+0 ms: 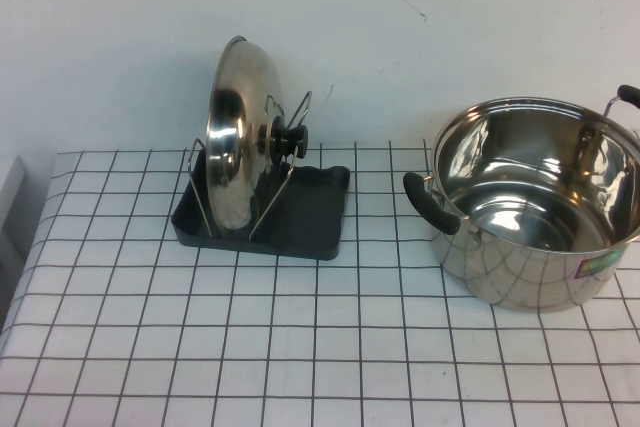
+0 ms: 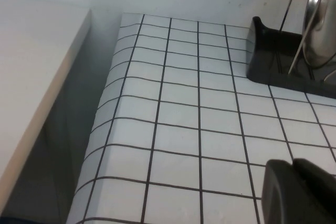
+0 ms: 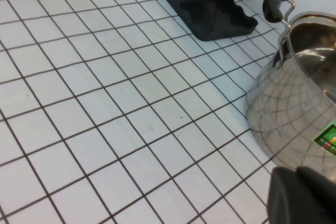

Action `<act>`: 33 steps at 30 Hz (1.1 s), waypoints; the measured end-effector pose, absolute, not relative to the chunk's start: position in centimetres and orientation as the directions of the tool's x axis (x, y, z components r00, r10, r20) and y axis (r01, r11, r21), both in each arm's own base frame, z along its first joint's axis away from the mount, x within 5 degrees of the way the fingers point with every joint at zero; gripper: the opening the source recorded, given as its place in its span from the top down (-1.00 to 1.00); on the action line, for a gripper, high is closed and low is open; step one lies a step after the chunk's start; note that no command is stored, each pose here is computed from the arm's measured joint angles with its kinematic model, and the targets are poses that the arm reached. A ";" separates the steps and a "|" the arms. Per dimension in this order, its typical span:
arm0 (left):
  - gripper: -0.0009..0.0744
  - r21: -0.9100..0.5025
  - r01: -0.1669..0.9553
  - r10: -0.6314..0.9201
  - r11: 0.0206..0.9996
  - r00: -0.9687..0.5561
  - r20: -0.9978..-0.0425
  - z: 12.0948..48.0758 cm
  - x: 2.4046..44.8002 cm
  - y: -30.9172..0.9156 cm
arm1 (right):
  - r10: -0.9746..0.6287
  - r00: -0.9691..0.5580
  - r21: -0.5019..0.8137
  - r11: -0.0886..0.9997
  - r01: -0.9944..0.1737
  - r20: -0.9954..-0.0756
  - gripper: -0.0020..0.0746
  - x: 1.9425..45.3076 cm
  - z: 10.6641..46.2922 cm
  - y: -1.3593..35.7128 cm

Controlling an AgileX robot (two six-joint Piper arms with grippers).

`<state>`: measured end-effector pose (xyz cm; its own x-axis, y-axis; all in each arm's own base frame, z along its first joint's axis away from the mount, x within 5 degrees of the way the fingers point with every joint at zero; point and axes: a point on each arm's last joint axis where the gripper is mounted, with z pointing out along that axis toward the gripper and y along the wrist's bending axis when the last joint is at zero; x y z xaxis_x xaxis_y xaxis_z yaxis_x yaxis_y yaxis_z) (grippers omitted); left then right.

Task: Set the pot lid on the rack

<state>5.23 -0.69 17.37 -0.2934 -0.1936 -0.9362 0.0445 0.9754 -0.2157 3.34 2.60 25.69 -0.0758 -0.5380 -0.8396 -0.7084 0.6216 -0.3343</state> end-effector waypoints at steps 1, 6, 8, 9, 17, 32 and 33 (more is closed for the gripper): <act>0.98 -0.215 0.044 -0.193 0.976 -0.296 -0.936 17.3 5.2 -0.7 | -0.538 -0.076 -0.334 0.622 -0.708 -0.840 0.95 3.3 25.7 2.6; 0.98 -0.187 0.067 -0.159 0.980 -0.301 -0.940 17.3 5.2 -0.8 | -0.538 -0.076 -0.334 0.622 -0.708 -0.840 0.95 3.3 25.7 2.6; 0.98 -0.174 0.084 -0.141 0.981 -0.302 -0.943 17.3 5.2 -0.8 | -0.538 -0.076 -0.334 0.622 -0.708 -0.840 0.95 3.3 25.7 2.6; 0.98 -0.170 0.091 -0.135 0.981 -0.302 -0.944 17.3 5.2 -0.8 | -0.538 -0.076 -0.334 0.622 -0.708 -0.840 0.95 3.3 25.7 2.6; 0.98 -0.161 0.105 -0.122 0.981 -0.303 -0.945 17.3 5.2 -0.9 | -0.538 -0.076 -0.334 0.622 -0.708 -0.840 0.95 3.3 25.7 2.6; 0.98 -0.155 0.106 -0.116 0.982 -0.302 -0.946 17.3 5.2 -0.9 | -0.538 -0.076 -0.334 0.622 -0.708 -0.840 0.95 3.3 25.7 2.6; 0.98 -0.155 0.106 -0.116 0.982 -0.302 -0.946 17.3 5.2 -0.9 | -0.538 -0.076 -0.334 0.622 -0.708 -0.840 0.95 3.3 25.7 2.6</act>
